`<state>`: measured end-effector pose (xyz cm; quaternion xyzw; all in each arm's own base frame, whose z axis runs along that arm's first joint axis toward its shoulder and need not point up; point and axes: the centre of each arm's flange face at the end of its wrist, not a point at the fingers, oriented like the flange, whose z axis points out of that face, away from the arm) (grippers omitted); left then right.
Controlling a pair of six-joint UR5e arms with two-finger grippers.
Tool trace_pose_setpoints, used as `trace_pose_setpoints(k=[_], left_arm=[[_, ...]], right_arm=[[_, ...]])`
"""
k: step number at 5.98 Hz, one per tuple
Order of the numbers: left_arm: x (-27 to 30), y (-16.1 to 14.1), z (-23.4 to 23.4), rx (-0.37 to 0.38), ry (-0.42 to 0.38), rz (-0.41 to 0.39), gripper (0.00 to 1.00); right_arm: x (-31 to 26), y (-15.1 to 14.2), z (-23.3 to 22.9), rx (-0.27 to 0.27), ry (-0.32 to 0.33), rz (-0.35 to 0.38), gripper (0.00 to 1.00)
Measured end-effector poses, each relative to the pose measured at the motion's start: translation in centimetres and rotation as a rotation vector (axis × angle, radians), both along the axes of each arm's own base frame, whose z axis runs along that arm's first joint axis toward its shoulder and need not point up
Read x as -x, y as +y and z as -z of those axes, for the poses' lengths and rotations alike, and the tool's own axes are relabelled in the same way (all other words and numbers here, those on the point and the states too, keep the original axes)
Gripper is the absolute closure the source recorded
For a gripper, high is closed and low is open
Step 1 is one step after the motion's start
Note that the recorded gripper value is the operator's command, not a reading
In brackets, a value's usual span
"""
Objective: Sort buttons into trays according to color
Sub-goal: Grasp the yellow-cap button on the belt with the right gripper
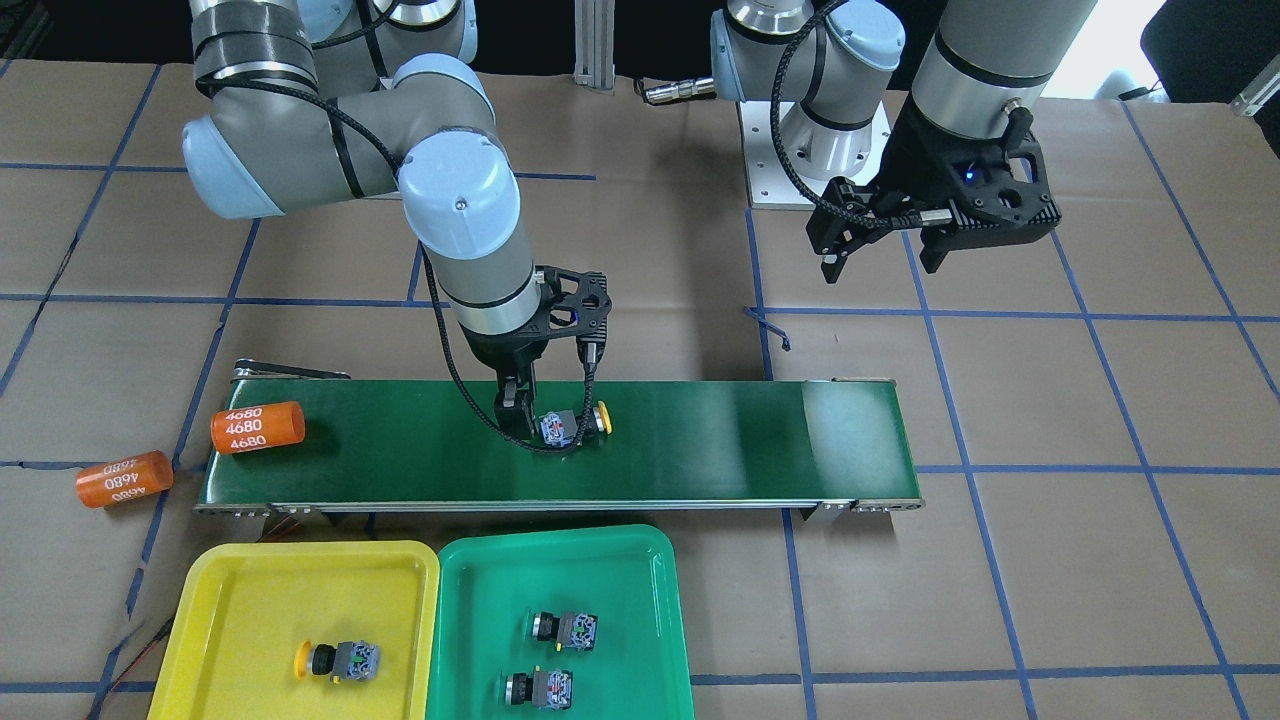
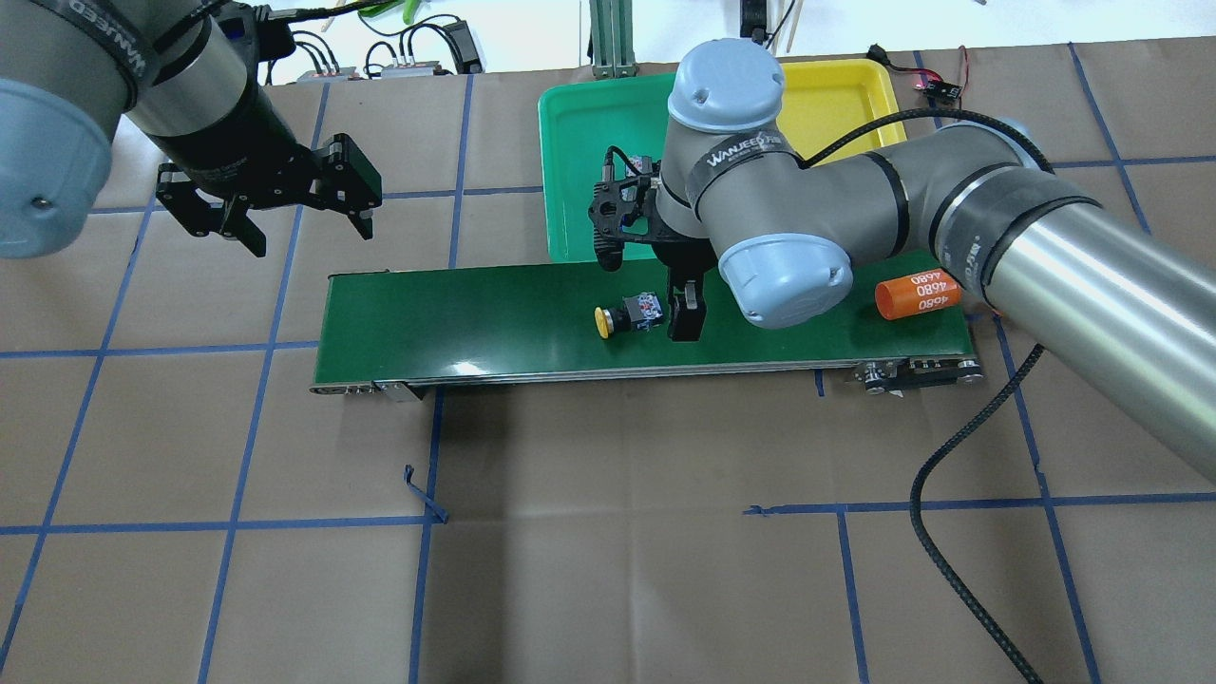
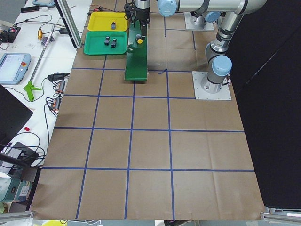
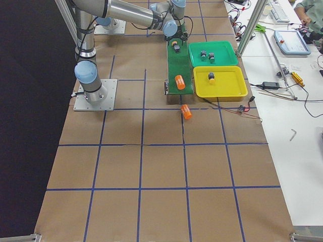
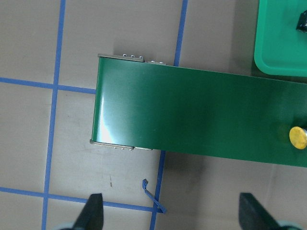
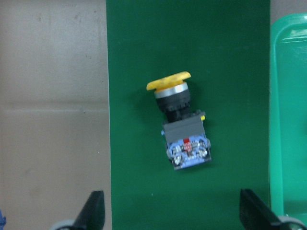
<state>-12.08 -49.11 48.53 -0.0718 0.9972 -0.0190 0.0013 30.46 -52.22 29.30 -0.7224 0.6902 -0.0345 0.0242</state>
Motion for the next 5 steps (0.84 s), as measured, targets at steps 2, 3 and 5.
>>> trace_pose_setpoints(k=[2,3,5], left_arm=[[0.0,0.0,-0.2,0.004,0.001,0.000,0.01],[0.0,-0.1,-0.2,0.005,0.001,0.000,0.01],[-0.1,-0.1,-0.4,0.008,0.002,0.000,0.01]], right_arm=[[-0.2,-0.6,2.6,-0.002,0.005,-0.091,0.00],[0.6,-0.6,3.6,-0.011,0.013,-0.127,0.00],[4.7,-1.2,5.2,-0.034,0.025,-0.119,0.36]])
